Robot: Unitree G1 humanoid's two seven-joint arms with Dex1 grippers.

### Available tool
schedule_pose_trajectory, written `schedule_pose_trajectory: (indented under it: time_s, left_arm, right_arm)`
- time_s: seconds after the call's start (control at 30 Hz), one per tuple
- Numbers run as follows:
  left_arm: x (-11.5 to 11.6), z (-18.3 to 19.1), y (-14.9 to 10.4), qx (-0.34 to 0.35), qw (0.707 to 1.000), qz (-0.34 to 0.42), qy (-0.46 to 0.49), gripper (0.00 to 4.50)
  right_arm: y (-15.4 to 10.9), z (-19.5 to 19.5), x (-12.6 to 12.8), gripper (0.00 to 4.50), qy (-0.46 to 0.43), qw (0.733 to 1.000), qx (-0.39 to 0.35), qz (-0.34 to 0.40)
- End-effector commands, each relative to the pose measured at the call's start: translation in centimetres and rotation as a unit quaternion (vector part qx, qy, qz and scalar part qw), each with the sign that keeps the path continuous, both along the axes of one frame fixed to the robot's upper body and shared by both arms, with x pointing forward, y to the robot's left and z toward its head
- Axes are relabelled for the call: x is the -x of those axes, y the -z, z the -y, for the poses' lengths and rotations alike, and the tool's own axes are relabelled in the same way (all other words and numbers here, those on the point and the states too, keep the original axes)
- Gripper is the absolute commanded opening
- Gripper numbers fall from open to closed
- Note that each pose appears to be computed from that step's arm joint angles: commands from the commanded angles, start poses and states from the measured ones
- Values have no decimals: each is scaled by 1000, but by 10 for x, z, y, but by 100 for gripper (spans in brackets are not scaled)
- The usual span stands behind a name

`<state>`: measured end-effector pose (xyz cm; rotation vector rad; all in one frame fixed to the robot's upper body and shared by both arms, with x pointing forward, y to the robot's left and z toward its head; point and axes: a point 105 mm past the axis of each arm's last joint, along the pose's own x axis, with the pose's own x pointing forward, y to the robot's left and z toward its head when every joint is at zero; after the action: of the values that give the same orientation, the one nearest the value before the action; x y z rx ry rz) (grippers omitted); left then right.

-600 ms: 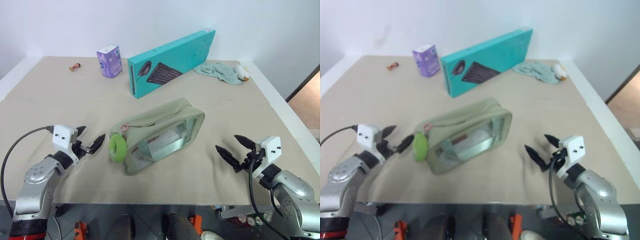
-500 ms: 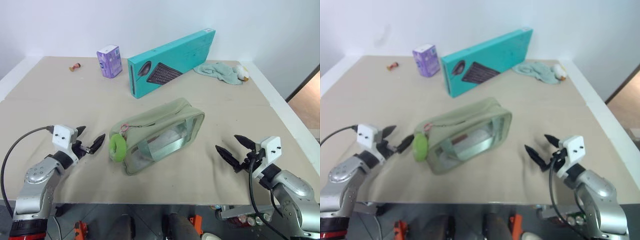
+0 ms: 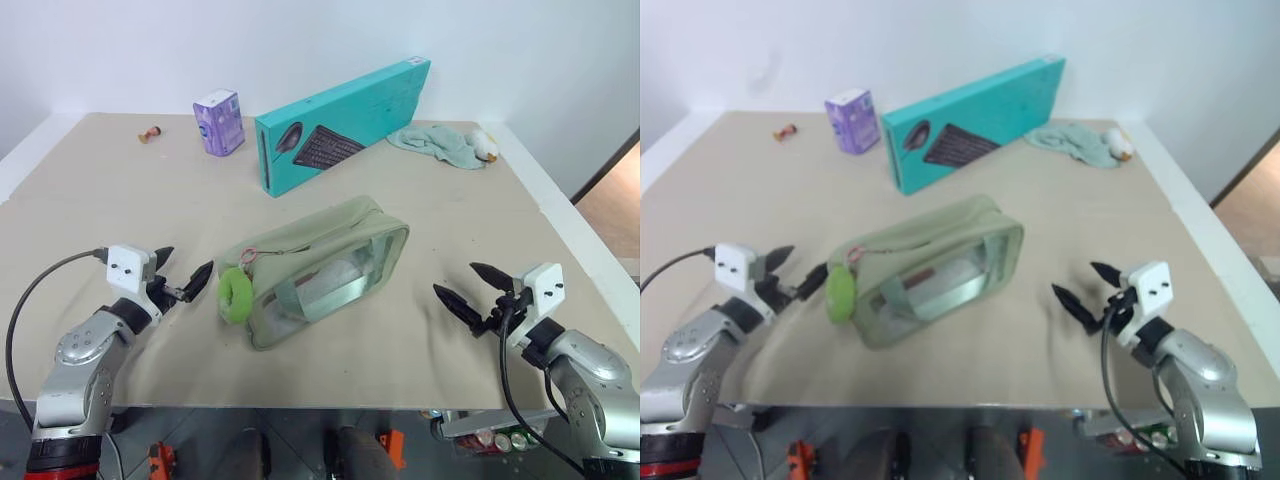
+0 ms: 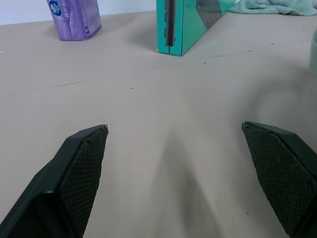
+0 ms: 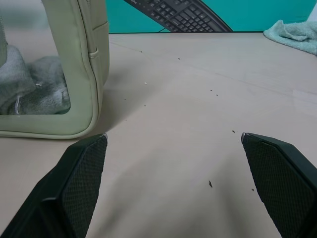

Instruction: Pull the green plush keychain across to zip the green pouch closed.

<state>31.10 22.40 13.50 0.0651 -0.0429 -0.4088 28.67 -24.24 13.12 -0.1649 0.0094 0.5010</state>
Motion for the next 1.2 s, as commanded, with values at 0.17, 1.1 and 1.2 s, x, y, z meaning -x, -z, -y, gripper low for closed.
schedule_pose_trajectory:
  time_s: [0.17,1.1,1.2]
  left_arm:
    - [14,-3,-109,4,979,79,190,448]
    - [56,82,-119,-36,903,56,425,448]
    - [53,82,-120,-35,903,61,424,448]
  right_arm:
    - [-16,-2,-4,450,-10,1000,12,19]
    - [-111,-71,2,450,-258,957,109,71]
    - [-117,-82,-6,450,-281,950,115,79]
